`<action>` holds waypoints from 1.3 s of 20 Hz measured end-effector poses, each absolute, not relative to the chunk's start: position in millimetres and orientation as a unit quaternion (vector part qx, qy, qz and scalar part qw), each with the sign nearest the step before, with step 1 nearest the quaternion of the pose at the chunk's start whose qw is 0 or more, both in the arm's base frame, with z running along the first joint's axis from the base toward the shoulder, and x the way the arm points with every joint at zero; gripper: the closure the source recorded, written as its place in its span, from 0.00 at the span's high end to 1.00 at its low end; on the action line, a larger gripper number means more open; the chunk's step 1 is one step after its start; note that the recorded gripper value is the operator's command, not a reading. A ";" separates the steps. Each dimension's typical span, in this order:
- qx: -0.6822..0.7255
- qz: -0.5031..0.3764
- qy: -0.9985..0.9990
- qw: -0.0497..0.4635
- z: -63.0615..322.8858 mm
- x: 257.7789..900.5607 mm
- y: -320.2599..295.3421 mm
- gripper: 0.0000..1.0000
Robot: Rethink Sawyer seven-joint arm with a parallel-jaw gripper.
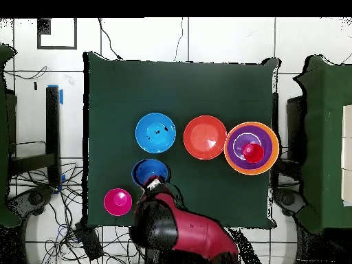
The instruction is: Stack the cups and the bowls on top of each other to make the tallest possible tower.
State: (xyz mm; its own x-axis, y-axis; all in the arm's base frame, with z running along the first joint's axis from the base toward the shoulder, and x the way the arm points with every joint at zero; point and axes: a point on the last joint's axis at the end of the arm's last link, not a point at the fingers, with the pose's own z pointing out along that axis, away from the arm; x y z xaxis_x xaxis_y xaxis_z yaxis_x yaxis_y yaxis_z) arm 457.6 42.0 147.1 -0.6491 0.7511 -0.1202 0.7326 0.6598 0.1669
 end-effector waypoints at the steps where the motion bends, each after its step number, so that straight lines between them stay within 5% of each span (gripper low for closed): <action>1: 0.409 0.050 0.907 0.088 150.0 456.7 39.0 0.00; 26: 0.318 -0.012 0.948 0.008 275.4 422.0 -108.7 0.00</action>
